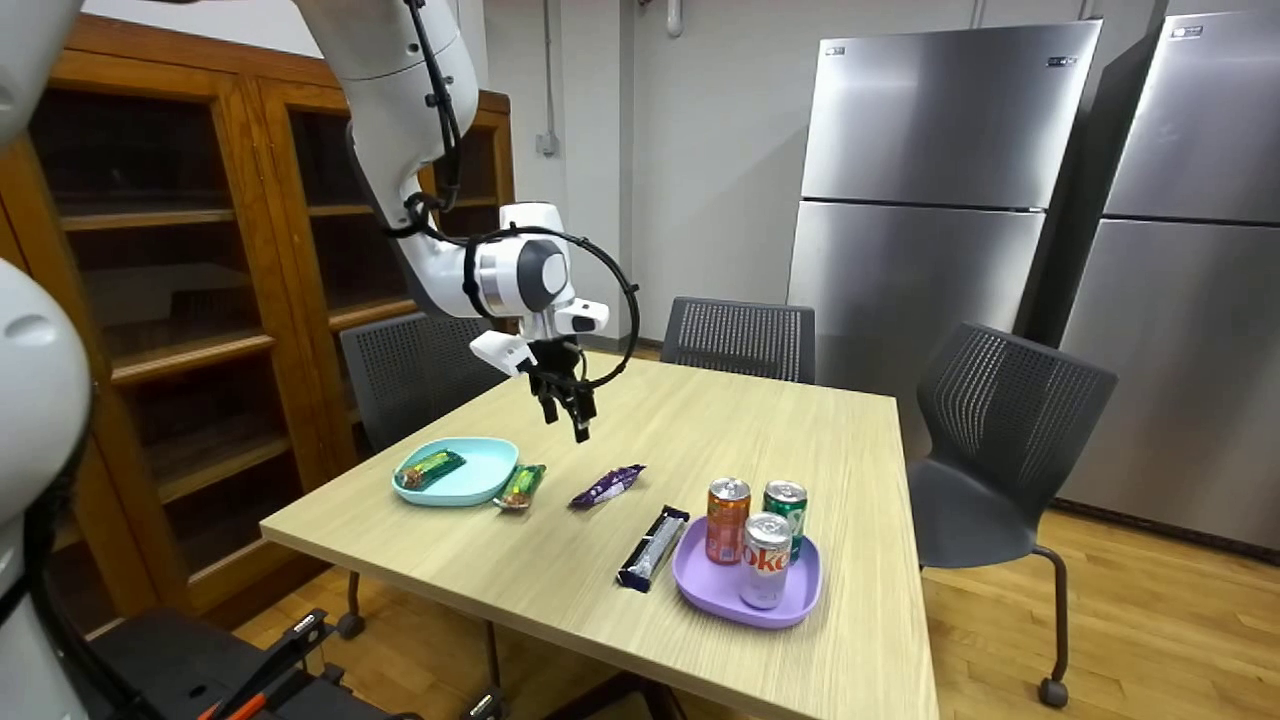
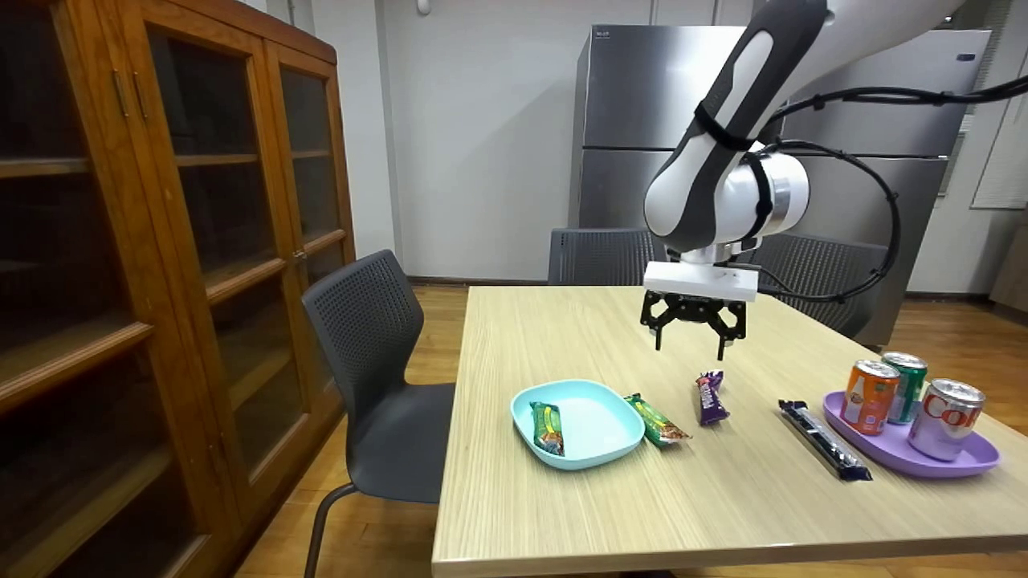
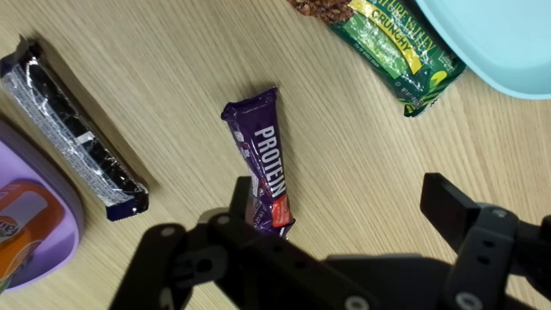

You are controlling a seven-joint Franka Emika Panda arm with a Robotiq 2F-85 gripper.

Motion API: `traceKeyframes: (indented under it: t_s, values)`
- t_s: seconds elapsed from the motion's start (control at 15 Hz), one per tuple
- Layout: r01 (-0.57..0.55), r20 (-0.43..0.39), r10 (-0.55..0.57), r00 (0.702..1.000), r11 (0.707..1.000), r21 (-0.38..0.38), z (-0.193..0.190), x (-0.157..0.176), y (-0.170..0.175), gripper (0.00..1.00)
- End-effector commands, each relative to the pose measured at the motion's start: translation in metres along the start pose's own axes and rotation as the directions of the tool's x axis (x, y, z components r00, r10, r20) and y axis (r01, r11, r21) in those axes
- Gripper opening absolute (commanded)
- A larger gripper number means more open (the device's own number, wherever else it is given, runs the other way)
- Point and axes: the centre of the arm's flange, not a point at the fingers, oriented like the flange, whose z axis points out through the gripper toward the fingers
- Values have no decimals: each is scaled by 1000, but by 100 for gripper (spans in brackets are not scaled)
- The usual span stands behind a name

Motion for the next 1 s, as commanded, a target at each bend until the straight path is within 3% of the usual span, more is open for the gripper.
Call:
traceKeyframes:
  t_s: [0.0, 0.6, 0.93]
  values:
    - [-4, -15, 3, 1000, 1000, -17, 13, 14, 6, 100]
    - [-21, -21, 20, 1000, 998, -64, 55, 50, 18, 100]
    - [-55, -19, 54, 998, 997, -47, 80, 67, 21, 100]
